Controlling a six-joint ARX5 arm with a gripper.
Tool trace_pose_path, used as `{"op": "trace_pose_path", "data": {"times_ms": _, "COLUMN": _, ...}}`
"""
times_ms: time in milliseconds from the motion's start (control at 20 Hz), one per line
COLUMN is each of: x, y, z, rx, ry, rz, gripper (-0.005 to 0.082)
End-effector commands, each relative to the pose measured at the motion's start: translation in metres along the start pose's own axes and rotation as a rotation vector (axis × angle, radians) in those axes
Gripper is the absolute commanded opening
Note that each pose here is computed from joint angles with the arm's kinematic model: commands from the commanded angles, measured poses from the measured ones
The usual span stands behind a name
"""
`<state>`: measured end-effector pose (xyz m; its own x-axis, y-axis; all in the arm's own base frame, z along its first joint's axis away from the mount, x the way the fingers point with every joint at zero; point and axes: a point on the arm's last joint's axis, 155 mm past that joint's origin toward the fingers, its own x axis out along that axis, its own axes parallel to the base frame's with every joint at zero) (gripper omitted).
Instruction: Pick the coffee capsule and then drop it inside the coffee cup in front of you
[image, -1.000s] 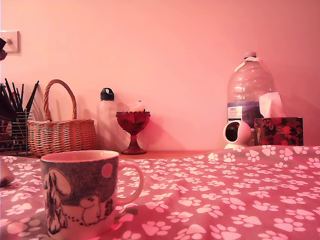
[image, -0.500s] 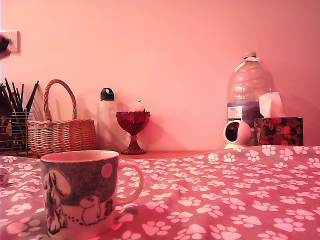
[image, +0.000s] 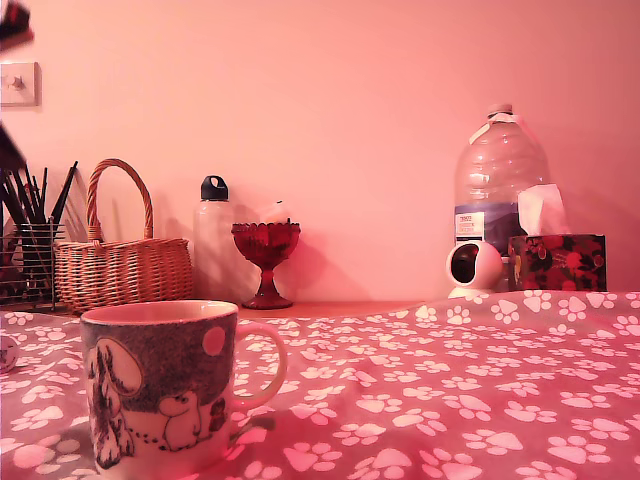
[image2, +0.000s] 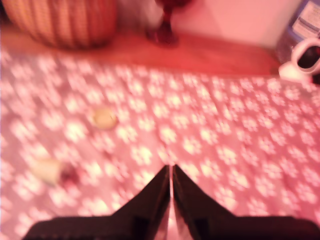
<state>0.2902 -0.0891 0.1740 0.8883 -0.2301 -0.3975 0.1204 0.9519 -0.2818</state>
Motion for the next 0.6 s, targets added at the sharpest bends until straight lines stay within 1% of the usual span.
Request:
{"op": "trace_pose_path", "data": {"times_ms": 0, "x": -0.001, "y": 0.009, "z": -0.003, "rx": 0.013, "ry": 0.003, "rz": 0.022, "gripper": 0.0004}}
{"op": "trace_pose_path", "data": {"times_ms": 50, "x": 0.000, "y": 0.012, "z": -0.002, "rx": 0.025, "ry": 0.002, "rz": 0.027, "gripper": 0.0004}}
{"op": "trace_pose_path", "data": {"times_ms": 150, "x": 0.000, "y": 0.021, "z": 0.001, "rx": 0.020, "ry": -0.002, "rz": 0.045, "gripper": 0.0004}}
{"op": "trace_pose_path", "data": {"times_ms": 450, "x": -0.001, "y": 0.050, "z": 0.007, "rx": -0.035, "ry": -0.016, "rz": 0.083, "gripper": 0.0001}}
{"op": "trace_pose_path", "data": {"times_ms": 550, "x": -0.002, "y": 0.054, "z": 0.007, "rx": -0.049, "ry": -0.013, "rz": 0.076, "gripper": 0.0001}}
